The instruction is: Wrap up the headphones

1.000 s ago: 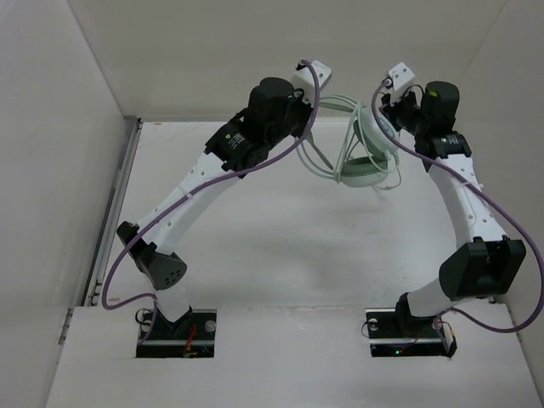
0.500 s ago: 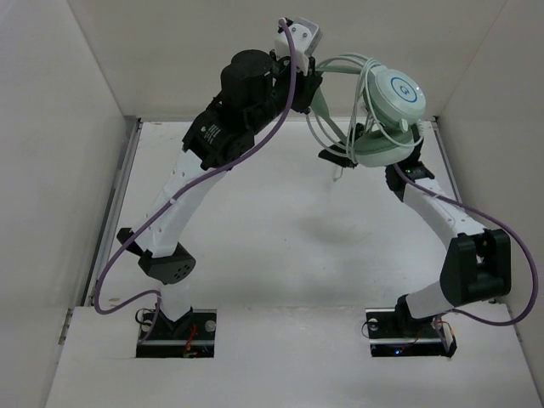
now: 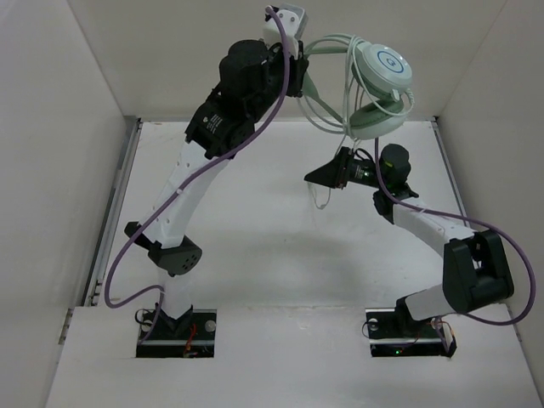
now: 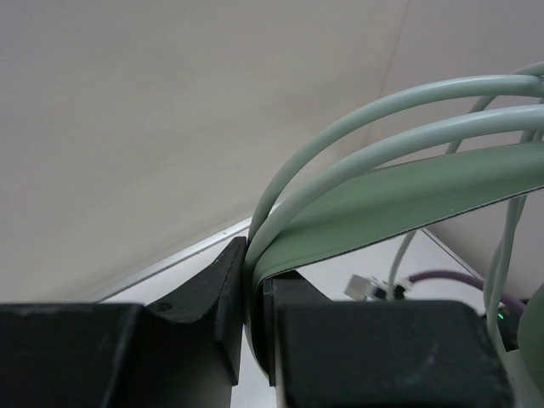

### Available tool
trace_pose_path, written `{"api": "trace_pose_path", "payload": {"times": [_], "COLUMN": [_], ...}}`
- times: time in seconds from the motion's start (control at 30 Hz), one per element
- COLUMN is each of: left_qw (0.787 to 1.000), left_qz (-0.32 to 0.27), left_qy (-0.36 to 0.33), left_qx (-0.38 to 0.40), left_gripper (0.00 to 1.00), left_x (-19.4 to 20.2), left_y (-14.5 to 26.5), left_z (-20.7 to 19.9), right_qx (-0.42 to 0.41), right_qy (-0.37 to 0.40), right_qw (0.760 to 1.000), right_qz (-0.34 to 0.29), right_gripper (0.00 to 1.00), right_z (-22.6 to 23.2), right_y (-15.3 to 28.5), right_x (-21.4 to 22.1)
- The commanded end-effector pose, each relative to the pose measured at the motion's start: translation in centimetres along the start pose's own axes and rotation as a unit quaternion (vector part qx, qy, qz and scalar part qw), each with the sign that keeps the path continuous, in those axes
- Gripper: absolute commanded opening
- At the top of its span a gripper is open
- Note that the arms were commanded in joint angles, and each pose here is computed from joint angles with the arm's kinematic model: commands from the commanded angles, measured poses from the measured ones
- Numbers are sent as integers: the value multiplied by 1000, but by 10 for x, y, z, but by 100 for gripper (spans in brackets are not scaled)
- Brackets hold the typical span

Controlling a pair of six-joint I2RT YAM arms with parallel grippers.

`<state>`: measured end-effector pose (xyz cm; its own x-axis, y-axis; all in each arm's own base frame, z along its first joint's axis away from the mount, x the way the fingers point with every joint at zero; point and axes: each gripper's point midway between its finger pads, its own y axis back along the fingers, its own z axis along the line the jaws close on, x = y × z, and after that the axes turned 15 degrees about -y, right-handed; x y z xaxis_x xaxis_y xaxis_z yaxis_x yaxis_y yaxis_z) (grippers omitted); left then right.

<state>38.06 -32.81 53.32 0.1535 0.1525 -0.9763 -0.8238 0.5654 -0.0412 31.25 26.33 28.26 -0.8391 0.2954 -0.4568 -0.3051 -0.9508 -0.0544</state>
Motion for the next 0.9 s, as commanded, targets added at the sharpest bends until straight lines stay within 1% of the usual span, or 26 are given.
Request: {"api": "trace_pose_path", "payload": {"times": [0.0,0.1,0.23,0.53,0.7,0.87], "left_qw": [989,987,983,970,961,950], "left_qz": [-122,-129,-135,-116,-106,-96], "left_qy": [35,30,21,6,-3,-30], "left_qx": [-76,-93,-125,-213,-255,-294], "left_gripper": [3,3,3,4,4,4], "left_x": [-78,-81,-83,-68,-59,-51], "left_y": [24,24,24,18,16,13], "left_z": [50,63,80,119,136,151], "right_qx": [-36,-34,-35,-52,-56,-55], "right_qy": [28,13,10,18,33,38], "right_qw": [999,999,999,998,995,993], "right_qz": [-7,-7,-1,37,69,97], "right_gripper": [43,46,48,48,45,44], "right_z": [29,29,31,45,49,51], "right_y": [5,11,16,19,18,16], "right_x": [5,12,23,54,72,86]}}
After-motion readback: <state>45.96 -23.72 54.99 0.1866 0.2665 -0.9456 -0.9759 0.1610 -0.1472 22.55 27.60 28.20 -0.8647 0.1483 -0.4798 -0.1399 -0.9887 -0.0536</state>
